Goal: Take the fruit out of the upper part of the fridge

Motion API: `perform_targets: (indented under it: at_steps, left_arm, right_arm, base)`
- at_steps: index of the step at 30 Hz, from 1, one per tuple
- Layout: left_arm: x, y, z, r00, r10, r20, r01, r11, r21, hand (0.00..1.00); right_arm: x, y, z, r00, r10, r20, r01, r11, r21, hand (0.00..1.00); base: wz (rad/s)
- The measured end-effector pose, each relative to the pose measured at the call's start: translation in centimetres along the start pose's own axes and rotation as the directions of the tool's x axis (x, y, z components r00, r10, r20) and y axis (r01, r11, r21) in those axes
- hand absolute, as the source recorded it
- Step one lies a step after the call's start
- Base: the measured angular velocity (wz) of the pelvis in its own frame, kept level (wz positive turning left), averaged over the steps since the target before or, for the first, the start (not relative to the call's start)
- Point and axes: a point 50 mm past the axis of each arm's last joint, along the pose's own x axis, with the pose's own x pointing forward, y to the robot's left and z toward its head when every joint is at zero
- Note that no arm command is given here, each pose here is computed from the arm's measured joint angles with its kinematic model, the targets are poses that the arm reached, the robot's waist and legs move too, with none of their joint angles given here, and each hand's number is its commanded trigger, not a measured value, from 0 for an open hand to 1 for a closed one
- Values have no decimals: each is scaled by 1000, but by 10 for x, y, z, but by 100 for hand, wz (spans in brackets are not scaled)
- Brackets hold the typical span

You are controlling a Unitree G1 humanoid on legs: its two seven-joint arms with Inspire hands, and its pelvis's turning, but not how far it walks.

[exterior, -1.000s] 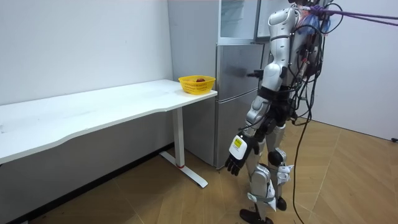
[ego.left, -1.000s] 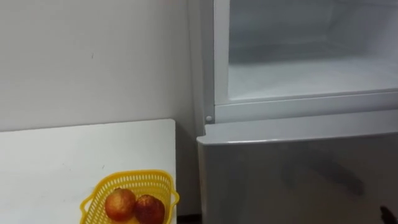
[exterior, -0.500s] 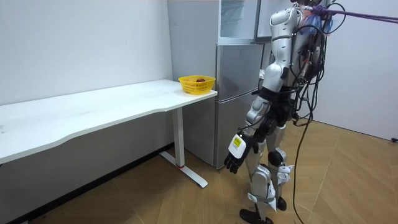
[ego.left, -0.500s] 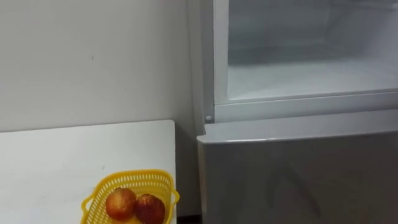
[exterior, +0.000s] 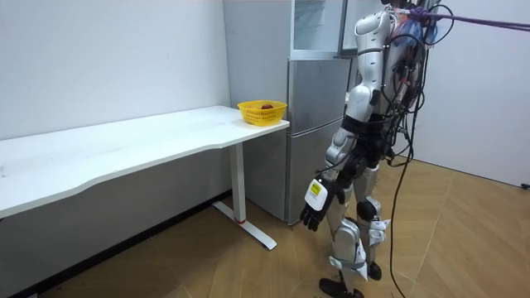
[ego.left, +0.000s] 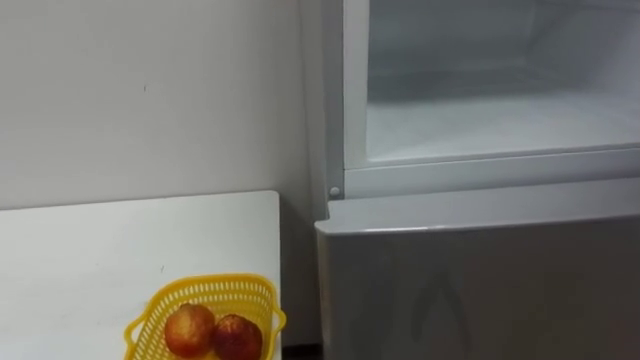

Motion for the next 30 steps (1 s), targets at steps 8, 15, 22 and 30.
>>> perform_targets:
  at_steps: [8, 15, 22, 30]
  left_arm:
    - [0, 0, -3, 998, -45, -50, 46, 999, 19, 0]
    - [0, 1, -8, 996, -40, -84, 41, 999, 12, 0]
    - [-2, 7, -21, 992, -19, -124, 4, 993, -116, 0]
    - [-3, 20, -23, 992, 47, -118, -70, 977, -200, 0]
  right_arm:
    - [0, 6, -20, 980, 107, -168, -83, 986, 143, 0]
    - [-5, 11, -39, 934, 170, -315, -5, 886, 464, 0]
    - [-11, 10, -57, 878, 250, -408, 307, 360, 881, 0]
    - [-6, -6, -54, 877, 268, -399, 473, -330, 817, 0]
  base:
    - [0]
    - [6]
    - [8]
    - [-2]
